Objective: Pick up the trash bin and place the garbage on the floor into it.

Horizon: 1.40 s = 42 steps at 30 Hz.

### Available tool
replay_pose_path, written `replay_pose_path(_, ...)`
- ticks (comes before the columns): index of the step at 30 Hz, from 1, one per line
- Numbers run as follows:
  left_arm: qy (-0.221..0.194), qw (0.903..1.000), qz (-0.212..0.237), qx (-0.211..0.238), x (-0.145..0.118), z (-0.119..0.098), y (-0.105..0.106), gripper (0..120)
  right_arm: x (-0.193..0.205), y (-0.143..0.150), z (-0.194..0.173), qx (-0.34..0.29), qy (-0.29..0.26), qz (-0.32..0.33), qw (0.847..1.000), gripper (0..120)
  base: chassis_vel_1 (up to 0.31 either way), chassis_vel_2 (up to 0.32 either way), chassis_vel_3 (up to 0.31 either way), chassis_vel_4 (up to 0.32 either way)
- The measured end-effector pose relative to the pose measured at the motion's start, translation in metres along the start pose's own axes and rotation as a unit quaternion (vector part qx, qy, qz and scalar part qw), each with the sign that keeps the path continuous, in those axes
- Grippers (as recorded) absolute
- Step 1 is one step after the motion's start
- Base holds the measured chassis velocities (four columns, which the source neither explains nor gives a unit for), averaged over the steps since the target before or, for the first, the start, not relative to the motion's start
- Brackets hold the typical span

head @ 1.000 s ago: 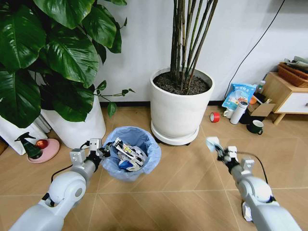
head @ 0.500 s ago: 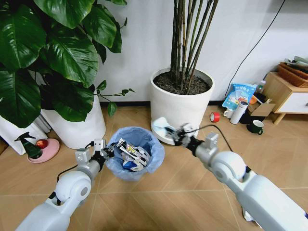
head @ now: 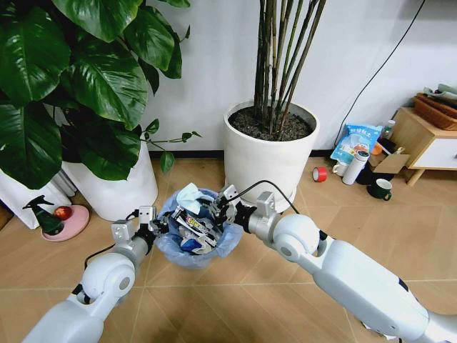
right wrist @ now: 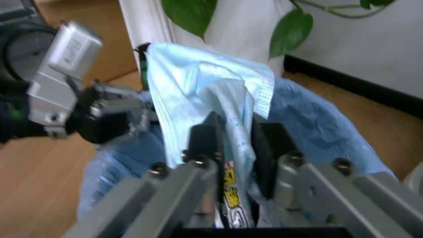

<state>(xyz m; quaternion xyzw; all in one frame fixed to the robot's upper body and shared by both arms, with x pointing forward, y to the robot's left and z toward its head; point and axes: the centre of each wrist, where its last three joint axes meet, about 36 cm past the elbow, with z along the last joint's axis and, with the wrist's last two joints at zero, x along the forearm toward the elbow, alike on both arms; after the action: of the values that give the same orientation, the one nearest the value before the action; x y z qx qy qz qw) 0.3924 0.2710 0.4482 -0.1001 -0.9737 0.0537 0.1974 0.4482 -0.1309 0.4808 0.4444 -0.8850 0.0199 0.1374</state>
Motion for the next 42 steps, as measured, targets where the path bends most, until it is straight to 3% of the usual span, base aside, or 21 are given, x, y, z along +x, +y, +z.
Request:
replay_pose_path(3, -0.001, 1.0000, 0.000, 0.000, 0.000, -0.002, 0.000, 0, 0.000, 0.000, 0.004, -0.002, 0.005, 0.004, 1.000, 32, 0.000, 0.000, 0.000, 0.000)
replay_pose_path(14, -0.004, 1.0000, 0.000, 0.001, 0.000, -0.002, 0.000, 0, -0.002, 0.002, 0.006, -0.003, 0.004, 0.006, 1.000, 66, 0.000, 0.000, 0.000, 0.000)
replay_pose_path(17, -0.004, 1.0000, 0.000, 0.000, 0.001, -0.003, 0.001, 0, -0.004, 0.001, 0.002, 0.000, -0.002, 0.008, 1.000, 84, 0.000, 0.000, 0.000, 0.000)
replay_pose_path(23, -0.005, 1.0000, -0.001, 0.000, 0.002, -0.003, 0.002, 0, -0.003, -0.002, -0.009, -0.006, -0.025, 0.042, 0.999, 98, 0.000, 0.000, 0.000, 0.000)
replay_pose_path(29, -0.005, 1.0000, -0.002, 0.000, 0.003, -0.003, 0.004, 0, 0.023, -0.017, -0.015, -0.021, -0.044, 0.119, 0.992, 100, 0.000, 0.000, 0.000, 0.000)
replay_pose_path(39, -0.012, 0.9999, -0.009, 0.000, 0.008, -0.004, 0.007, 0, 0.092, -0.045, 0.036, -0.031, -0.020, 0.238, 0.971, 100, 0.000, 0.000, 0.000, 0.000)
replay_pose_path(42, -0.013, 0.9999, -0.007, 0.000, 0.008, -0.006, 0.006, 0, 0.129, -0.058, 0.061, -0.048, -0.006, 0.289, 0.956, 100, 0.000, 0.000, 0.000, 0.000)
